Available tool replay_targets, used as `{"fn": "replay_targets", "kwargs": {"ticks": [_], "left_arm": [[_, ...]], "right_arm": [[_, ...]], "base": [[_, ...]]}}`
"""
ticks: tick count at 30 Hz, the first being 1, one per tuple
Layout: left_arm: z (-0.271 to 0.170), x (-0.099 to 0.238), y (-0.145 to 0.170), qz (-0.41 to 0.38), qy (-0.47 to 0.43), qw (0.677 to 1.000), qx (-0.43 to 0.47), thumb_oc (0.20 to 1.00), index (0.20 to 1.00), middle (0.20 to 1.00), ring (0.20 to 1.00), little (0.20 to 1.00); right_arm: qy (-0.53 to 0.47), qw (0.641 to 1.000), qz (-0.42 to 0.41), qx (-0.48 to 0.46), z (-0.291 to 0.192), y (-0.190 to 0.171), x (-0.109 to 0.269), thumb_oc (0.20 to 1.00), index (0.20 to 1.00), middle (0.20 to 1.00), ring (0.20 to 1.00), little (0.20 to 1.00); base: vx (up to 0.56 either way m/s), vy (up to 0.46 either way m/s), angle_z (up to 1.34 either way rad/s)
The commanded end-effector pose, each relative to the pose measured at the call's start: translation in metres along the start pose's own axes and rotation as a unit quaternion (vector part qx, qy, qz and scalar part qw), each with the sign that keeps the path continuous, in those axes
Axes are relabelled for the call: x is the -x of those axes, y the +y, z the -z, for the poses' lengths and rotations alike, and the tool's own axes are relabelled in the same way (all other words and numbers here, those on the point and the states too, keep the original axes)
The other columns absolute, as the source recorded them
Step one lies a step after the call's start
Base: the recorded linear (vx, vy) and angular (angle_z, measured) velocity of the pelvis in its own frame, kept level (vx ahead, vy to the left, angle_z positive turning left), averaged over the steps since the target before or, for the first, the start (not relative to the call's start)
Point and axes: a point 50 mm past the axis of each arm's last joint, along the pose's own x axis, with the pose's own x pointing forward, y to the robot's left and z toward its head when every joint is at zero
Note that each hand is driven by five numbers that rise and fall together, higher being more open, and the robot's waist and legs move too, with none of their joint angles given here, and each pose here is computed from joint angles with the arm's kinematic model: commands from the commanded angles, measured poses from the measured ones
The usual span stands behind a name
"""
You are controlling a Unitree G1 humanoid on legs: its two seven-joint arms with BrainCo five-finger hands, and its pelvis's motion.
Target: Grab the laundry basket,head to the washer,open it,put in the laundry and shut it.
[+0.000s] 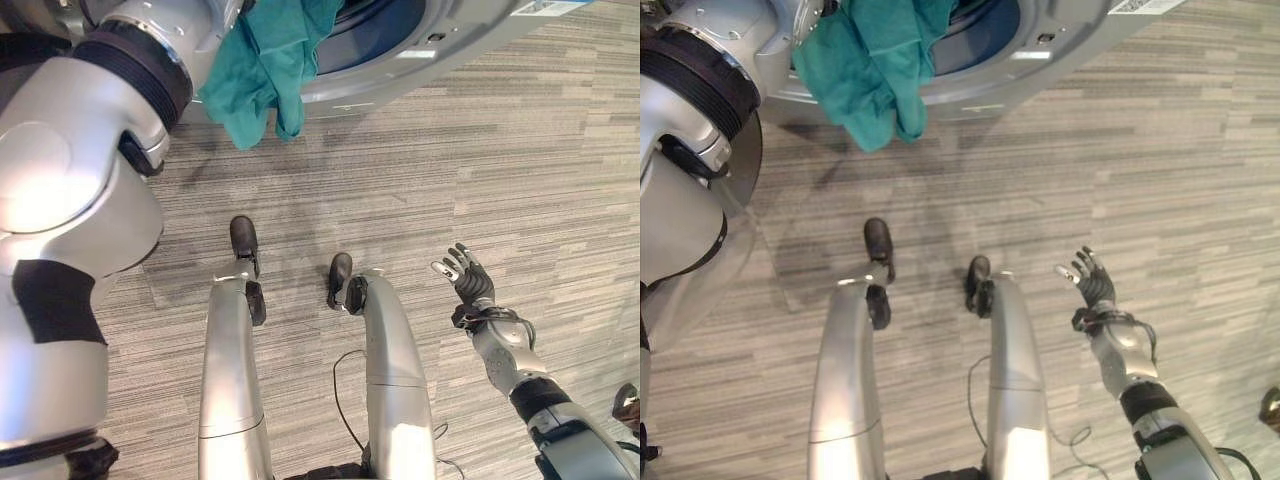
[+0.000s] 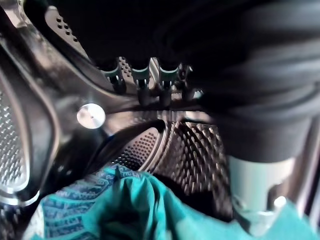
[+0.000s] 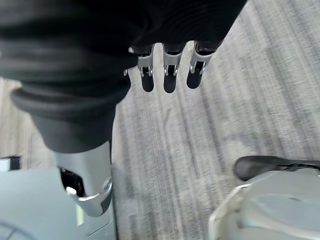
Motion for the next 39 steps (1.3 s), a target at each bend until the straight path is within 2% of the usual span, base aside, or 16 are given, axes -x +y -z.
{"fn": "replay_targets", "kwargs": {"ticks": [1, 3, 5, 6, 8, 9, 10, 11, 12, 13, 14, 17, 21, 23, 29, 39], "left_arm": [[-0.004, 0.001, 0.022, -0.123, 0.035, 0.974, 0.188, 1.000, 1.000, 1.000, 1.000, 1.000], [-0.008, 0.021, 0.007, -0.141, 0.026, 0.956, 0.257, 1.000, 1.000, 1.000, 1.000, 1.000], [-0.009, 0.051, -0.023, -0.123, 0.028, 0.944, 0.305, 1.000, 1.000, 1.000, 1.000, 1.000], [-0.008, 0.053, -0.024, -0.121, 0.030, 0.944, 0.306, 1.000, 1.000, 1.000, 1.000, 1.000], [-0.009, 0.086, -0.048, -0.106, 0.033, 0.931, 0.349, 1.000, 1.000, 1.000, 1.000, 1.000], [-0.021, 0.124, -0.073, -0.060, 0.036, 0.900, 0.430, 1.000, 1.000, 1.000, 1.000, 1.000], [-0.038, 0.156, -0.083, -0.031, 0.034, 0.857, 0.513, 1.000, 1.000, 1.000, 1.000, 1.000], [-0.047, 0.172, -0.085, -0.011, 0.023, 0.832, 0.554, 1.000, 1.000, 1.000, 1.000, 1.000], [-0.047, 0.172, -0.085, -0.011, 0.024, 0.832, 0.554, 1.000, 1.000, 1.000, 1.000, 1.000], [-0.056, 0.186, -0.089, 0.014, 0.014, 0.811, 0.585, 1.000, 1.000, 1.000, 1.000, 1.000], [-0.070, 0.209, -0.090, 0.043, 0.003, 0.769, 0.637, 1.000, 1.000, 1.000, 1.000, 1.000], [-0.078, 0.237, -0.085, 0.076, 0.000, 0.706, 0.704, 1.000, 1.000, 1.000, 1.000, 1.000], [-0.084, 0.260, -0.089, 0.116, 0.015, 0.655, 0.746, 1.000, 1.000, 1.000, 1.000, 1.000], [-0.079, 0.257, -0.087, 0.102, 0.013, 0.673, 0.733, 1.000, 1.000, 1.000, 1.000, 1.000], [-0.075, 0.250, -0.080, 0.074, 0.011, 0.665, 0.743, 1.000, 1.000, 1.000, 1.000, 1.000], [-0.094, 0.251, -0.080, 0.106, -0.013, 0.623, 0.775, 1.000, 1.000, 1.000, 1.000, 1.000]], "right_arm": [[0.032, 0.999, 0.017, 0.002, 0.036, -0.004, 0.022, 1.000, 1.000, 1.000, 1.000, 1.000], [0.023, 1.000, -0.009, 0.012, 0.032, 0.009, 0.019, 1.000, 1.000, 1.000, 1.000, 1.000], [0.000, 0.999, -0.019, 0.028, 0.020, 0.020, 0.012, 1.000, 1.000, 1.000, 1.000, 1.000], [0.002, 0.999, -0.019, 0.031, 0.021, 0.019, 0.013, 1.000, 1.000, 1.000, 1.000, 1.000], [-0.017, 0.998, -0.017, 0.053, 0.012, 0.029, 0.007, 1.000, 1.000, 1.000, 1.000, 1.000], [-0.030, 0.996, -0.001, 0.088, -0.002, 0.035, -0.005, 1.000, 1.000, 1.000, 1.000, 1.000], [-0.051, 0.991, 0.037, 0.121, -0.027, 0.033, -0.022, 1.000, 1.000, 1.000, 1.000, 1.000], [-0.060, 0.987, 0.057, 0.141, -0.041, 0.030, -0.030, 1.000, 1.000, 1.000, 1.000, 1.000], [-0.060, 0.986, 0.057, 0.141, -0.041, 0.030, -0.030, 1.000, 1.000, 1.000, 1.000, 1.000], [-0.075, 0.984, 0.073, 0.145, -0.059, 0.027, -0.038, 1.000, 1.000, 1.000, 1.000, 1.000], [-0.093, 0.976, 0.126, 0.148, -0.094, 0.011, -0.049, 1.000, 1.000, 1.000, 1.000, 1.000], [-0.104, 0.965, 0.187, 0.149, -0.136, -0.017, -0.054, 1.000, 1.000, 1.000, 1.000, 1.000], [-0.115, 0.951, 0.238, 0.159, -0.179, -0.052, -0.046, 1.000, 1.000, 1.000, 1.000, 1.000], [-0.121, 0.948, 0.252, 0.153, -0.191, -0.060, -0.043, 1.000, 1.000, 1.000, 1.000, 1.000], [-0.136, 0.952, 0.239, 0.134, -0.204, -0.049, -0.046, 1.000, 1.000, 1.000, 1.000, 1.000], [-0.181, 0.963, 0.180, 0.087, -0.221, 0.008, -0.061, 1.000, 1.000, 1.000, 1.000, 1.000]], "base": [[-0.03, -0.036, 0.08], [-0.03, -0.037, 0.12], [-0.04, -0.040, 0.11], [-0.02, -0.042, 0.12], [-0.02, -0.070, 0.24], [-0.02, -0.149, 0.48], [-0.01, -0.171, 0.54], [0.00, -0.108, 0.61], [0.01, -0.074, 0.67], [0.03, -0.082, 0.66], [0.04, -0.114, 0.56], [0.04, -0.069, 0.42], [0.04, -0.021, 0.47], [0.05, -0.020, 0.24], [0.03, 0.015, 0.09], [0.02, 0.010, 0.06]]}}
